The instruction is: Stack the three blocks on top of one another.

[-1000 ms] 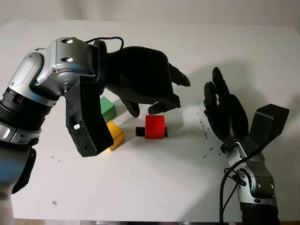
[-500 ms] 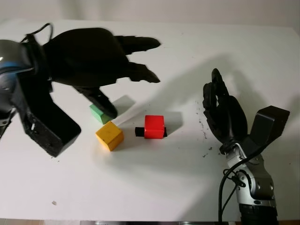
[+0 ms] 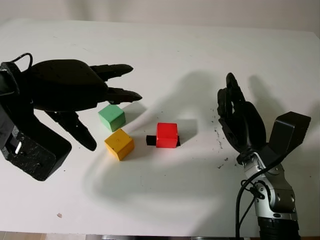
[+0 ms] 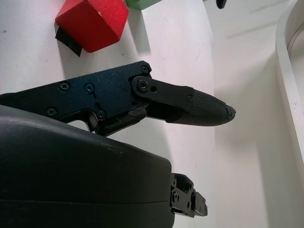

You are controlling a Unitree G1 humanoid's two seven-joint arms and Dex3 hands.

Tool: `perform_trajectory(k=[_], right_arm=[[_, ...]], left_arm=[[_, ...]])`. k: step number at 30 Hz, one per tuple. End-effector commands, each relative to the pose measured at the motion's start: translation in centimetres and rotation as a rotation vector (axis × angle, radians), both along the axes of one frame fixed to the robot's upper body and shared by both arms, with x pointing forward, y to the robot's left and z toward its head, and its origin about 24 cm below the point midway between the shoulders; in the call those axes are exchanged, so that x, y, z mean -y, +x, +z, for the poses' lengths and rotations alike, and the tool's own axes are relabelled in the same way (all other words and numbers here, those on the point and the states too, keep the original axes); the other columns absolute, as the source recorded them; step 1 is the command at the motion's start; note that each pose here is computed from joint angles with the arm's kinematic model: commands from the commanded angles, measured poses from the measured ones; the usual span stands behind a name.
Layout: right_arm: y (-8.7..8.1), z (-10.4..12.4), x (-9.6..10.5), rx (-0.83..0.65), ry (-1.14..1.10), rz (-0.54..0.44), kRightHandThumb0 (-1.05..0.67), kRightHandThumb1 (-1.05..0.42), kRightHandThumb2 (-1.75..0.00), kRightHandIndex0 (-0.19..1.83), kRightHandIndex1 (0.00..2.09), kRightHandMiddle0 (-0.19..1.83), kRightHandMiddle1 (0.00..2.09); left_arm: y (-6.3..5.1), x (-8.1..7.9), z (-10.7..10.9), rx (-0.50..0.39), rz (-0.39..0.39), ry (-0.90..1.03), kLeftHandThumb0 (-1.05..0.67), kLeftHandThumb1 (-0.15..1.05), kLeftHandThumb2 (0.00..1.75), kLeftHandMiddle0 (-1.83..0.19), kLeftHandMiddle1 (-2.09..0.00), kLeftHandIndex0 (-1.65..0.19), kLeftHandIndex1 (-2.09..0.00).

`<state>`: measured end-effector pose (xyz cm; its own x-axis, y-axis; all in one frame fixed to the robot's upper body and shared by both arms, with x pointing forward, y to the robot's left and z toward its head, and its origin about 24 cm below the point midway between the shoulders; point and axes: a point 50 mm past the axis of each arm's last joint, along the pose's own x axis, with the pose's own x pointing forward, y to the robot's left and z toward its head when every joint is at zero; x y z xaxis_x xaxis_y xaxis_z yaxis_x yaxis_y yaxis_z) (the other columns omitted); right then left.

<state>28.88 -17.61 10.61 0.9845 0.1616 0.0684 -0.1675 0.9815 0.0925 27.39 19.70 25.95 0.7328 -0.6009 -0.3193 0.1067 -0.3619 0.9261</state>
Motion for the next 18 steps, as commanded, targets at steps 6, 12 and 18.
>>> perform_trajectory(k=[6,12,18], right_arm=[[-0.2,0.3,0.5,0.006,-0.002,0.001,-0.67,-1.05,-0.63,-0.19,0.00,-0.19,0.00],[-0.2,0.4,0.8,0.000,-0.017,0.004,-0.67,-1.05,-0.64,-0.19,0.00,-0.19,0.00],[-0.3,0.5,0.9,0.000,-0.020,0.000,-0.67,-1.05,-0.64,-0.19,0.00,-0.19,0.00]], left_arm=[[0.1,0.6,-2.8,-0.006,-0.042,-0.070,-0.92,0.89,0.04,0.18,-0.02,-0.26,-0.10],[0.6,0.6,-4.8,-0.002,-0.060,-0.106,-0.84,0.81,0.03,0.12,-0.06,-0.37,-0.13],[0.9,0.8,-5.6,-0.039,-0.042,-0.077,-0.80,0.80,0.05,0.14,-0.05,-0.39,-0.13]])
